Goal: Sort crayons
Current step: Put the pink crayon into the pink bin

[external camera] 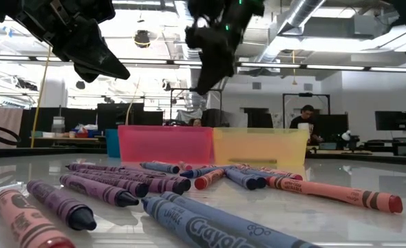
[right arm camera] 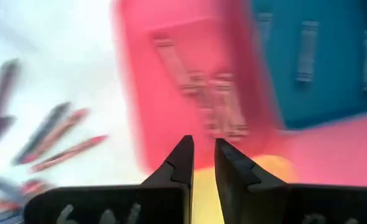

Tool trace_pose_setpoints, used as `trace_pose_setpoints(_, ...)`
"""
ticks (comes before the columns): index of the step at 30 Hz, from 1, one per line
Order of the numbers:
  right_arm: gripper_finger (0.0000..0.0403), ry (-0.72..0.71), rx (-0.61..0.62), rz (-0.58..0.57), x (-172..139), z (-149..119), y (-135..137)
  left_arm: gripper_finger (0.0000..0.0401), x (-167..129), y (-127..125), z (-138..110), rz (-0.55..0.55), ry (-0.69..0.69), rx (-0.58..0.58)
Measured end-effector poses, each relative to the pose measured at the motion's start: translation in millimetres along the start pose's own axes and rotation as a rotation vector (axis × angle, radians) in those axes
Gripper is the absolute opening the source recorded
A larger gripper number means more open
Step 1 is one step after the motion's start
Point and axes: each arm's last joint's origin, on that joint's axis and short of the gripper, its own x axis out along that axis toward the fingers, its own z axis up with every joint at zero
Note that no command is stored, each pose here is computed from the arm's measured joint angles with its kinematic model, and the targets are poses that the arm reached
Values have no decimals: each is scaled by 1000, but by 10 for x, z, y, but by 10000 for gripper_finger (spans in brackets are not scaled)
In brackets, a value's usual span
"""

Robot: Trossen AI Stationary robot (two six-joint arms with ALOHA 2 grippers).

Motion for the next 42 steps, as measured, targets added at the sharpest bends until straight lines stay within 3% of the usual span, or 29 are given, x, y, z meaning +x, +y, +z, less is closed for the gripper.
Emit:
trace_pose_setpoints(7, 59, 26, -111, 77, 10, -129, 859, 0, 0, 0, -1, -2, 1, -1)
trace_pose_setpoints(15, 59, 21, -65, 94, -84, -357, 1645, 0, 0, -1, 0, -3, 1, -10)
trace_pose_setpoints(18, 59, -21, -40, 15, -133, -426, 1823, 0, 0, -1, 0, -2, 0, -11)
trace_pose_setpoints(22, 59, -92, 7, -112, -115, -476, 1961, 0, 1, 0, -1, -1, 1, -11)
trace_pose_setpoints(28, 59, -91, 47, -175, 166, -545, 2079, 0, 0, -1, -4, -3, 3, -22)
trace_pose_setpoints(36, 62, 25, 31, -195, 563, -668, 2095, 0, 0, 1, -16, -4, 16, -20)
trace_pose_setpoints(42, 96, 104, 53, -169, 774, -737, 2085, 0, 0, 3, -18, 0, 16, -19)
